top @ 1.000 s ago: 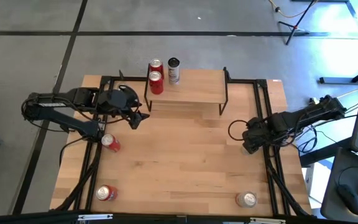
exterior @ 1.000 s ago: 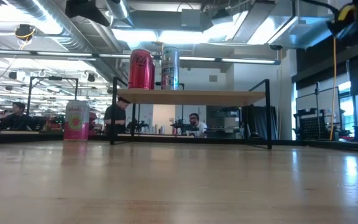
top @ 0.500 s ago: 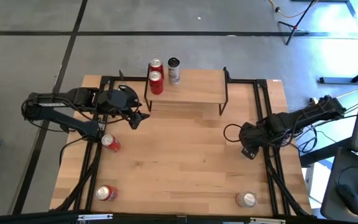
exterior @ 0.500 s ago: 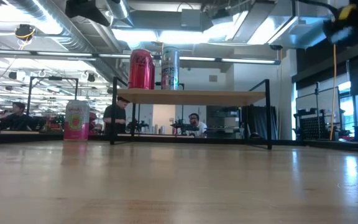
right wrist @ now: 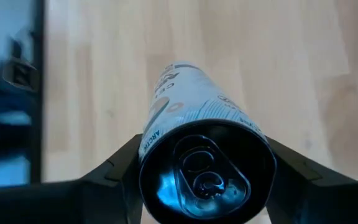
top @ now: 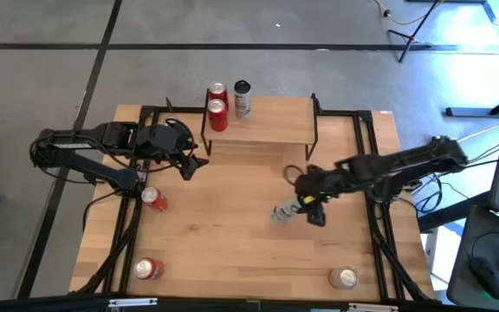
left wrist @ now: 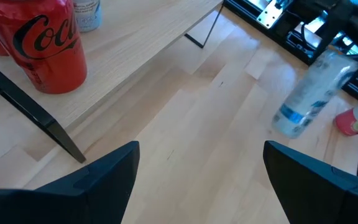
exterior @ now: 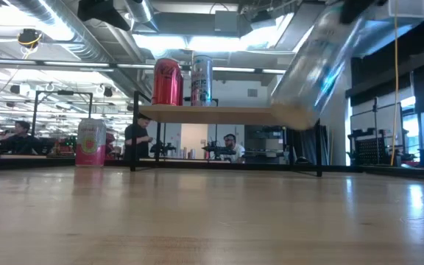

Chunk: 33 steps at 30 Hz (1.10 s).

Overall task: Place canned beverage on shelf
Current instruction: Put the white and blue soda can on the shelf aligned with the other white and blue soda can

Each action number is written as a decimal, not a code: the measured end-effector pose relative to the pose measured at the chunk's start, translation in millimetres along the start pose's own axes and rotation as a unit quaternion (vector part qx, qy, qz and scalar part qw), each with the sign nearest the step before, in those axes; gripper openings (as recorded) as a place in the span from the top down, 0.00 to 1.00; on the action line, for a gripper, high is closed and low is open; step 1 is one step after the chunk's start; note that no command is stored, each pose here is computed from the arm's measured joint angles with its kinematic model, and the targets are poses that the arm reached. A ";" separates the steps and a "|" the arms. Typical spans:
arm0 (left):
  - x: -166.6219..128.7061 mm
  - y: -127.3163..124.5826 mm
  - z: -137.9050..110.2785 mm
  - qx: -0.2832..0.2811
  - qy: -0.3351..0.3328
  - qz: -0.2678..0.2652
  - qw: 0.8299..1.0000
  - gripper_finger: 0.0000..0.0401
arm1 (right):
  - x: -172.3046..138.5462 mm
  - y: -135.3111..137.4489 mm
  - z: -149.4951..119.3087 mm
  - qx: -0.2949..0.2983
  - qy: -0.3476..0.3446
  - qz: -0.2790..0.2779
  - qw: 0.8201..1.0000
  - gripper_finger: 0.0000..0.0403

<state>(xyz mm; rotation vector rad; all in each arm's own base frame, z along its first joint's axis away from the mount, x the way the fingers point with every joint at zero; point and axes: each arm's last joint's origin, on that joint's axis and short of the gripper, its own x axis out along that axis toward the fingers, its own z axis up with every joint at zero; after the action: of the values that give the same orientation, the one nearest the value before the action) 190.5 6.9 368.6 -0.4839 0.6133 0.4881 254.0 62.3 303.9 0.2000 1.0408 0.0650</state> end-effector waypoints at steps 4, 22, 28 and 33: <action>0.0 -0.2 0.1 0.000 -0.001 -0.001 1.000 0.18 | 19.1 -8.0 26.5 -0.058 0.089 -0.007 0.994 0.46; -0.2 -1.3 0.9 0.002 -0.002 -0.011 1.000 0.18 | 81.0 -29.8 76.8 -0.148 0.230 -0.038 0.961 0.46; -0.2 -1.9 1.2 0.012 -0.001 -0.017 1.000 0.18 | 79.7 -30.7 76.7 -0.132 0.227 -0.052 0.964 0.18; -0.2 -2.6 2.2 0.012 -0.006 -0.021 1.000 0.18 | 38.8 -25.0 74.8 -0.123 0.192 -0.015 0.973 0.07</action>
<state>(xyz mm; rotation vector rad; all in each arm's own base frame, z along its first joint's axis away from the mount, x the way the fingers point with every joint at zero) 192.8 6.0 371.0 -0.4689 0.5957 0.4435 337.0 33.6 302.6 -0.0580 1.4094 0.2115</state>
